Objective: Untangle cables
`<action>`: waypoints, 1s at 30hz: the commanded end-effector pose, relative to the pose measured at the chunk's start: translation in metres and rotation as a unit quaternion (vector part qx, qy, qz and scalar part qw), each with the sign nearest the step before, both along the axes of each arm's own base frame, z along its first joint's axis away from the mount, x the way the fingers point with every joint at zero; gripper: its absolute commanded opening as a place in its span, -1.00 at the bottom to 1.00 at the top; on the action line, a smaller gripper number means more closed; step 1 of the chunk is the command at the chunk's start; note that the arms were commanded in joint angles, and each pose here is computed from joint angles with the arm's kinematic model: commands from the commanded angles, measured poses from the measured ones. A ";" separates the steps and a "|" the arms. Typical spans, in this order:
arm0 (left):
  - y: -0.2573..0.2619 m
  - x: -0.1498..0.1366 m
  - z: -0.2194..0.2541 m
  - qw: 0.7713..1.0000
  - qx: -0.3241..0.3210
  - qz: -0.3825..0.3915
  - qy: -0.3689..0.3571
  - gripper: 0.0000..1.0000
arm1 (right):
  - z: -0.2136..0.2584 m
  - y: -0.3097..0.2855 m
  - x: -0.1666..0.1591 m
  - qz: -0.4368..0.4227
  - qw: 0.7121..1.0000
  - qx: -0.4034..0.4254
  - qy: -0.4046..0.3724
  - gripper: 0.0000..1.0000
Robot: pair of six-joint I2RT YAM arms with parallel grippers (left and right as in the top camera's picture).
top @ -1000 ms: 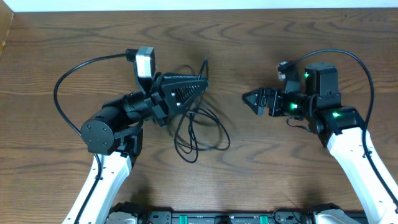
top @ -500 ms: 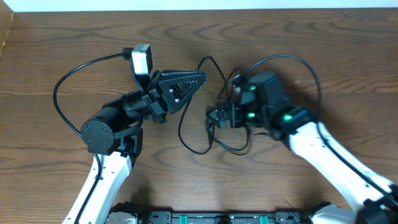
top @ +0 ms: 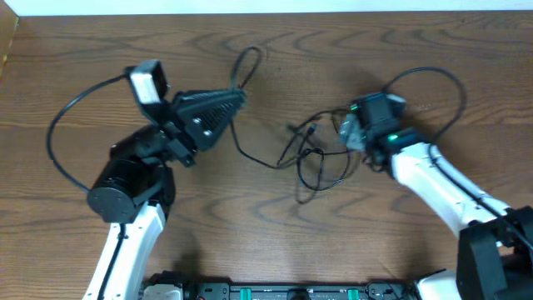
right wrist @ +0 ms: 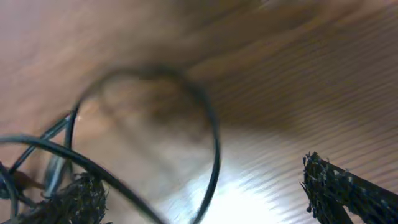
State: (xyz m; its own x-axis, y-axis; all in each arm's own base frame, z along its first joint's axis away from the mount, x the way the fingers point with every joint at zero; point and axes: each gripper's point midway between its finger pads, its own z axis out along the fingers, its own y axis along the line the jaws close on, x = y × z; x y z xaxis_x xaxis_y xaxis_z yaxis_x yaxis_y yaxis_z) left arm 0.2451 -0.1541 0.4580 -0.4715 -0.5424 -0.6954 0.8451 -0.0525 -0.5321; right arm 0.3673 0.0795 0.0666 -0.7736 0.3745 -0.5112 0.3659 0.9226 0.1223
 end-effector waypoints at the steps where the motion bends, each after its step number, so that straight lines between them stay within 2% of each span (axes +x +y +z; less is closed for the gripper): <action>1: 0.012 -0.002 0.002 1.000 0.019 0.016 -0.012 -0.85 | 0.017 -0.026 0.011 -0.003 1.000 0.002 -0.024 0.98; 4: 0.020 0.007 -0.007 0.999 0.038 0.029 0.007 -0.84 | 0.022 -0.013 0.015 0.075 0.995 0.053 -0.025 0.99; 6: 0.022 0.013 -0.015 0.998 0.049 0.028 0.033 -0.84 | 0.029 0.014 0.010 0.156 0.980 0.121 -0.025 0.99; 8: 0.023 0.020 -0.021 0.997 0.052 0.026 0.060 -0.85 | 0.041 0.049 -0.003 0.255 0.945 0.202 -0.028 0.99; 12: 0.023 0.025 -0.025 0.995 0.051 0.025 0.076 -0.85 | 0.063 0.097 -0.040 0.386 0.869 0.309 -0.023 0.99; 18: 0.023 0.025 -0.025 0.995 0.051 0.025 0.077 -0.84 | 0.037 0.094 -0.073 0.431 0.865 0.255 0.040 0.99; 22: 0.024 0.025 -0.025 0.995 0.051 0.025 0.077 -0.84 | 0.031 0.100 -0.095 0.461 0.849 0.248 0.072 0.98; 25: 0.024 0.025 -0.025 0.995 0.051 0.025 0.077 -0.85 | 0.028 0.107 -0.099 0.477 0.845 0.231 0.075 0.99; 30: 0.023 0.025 -0.025 0.995 0.051 0.025 0.077 -0.85 | 0.019 0.123 -0.099 0.581 0.804 0.125 0.033 0.99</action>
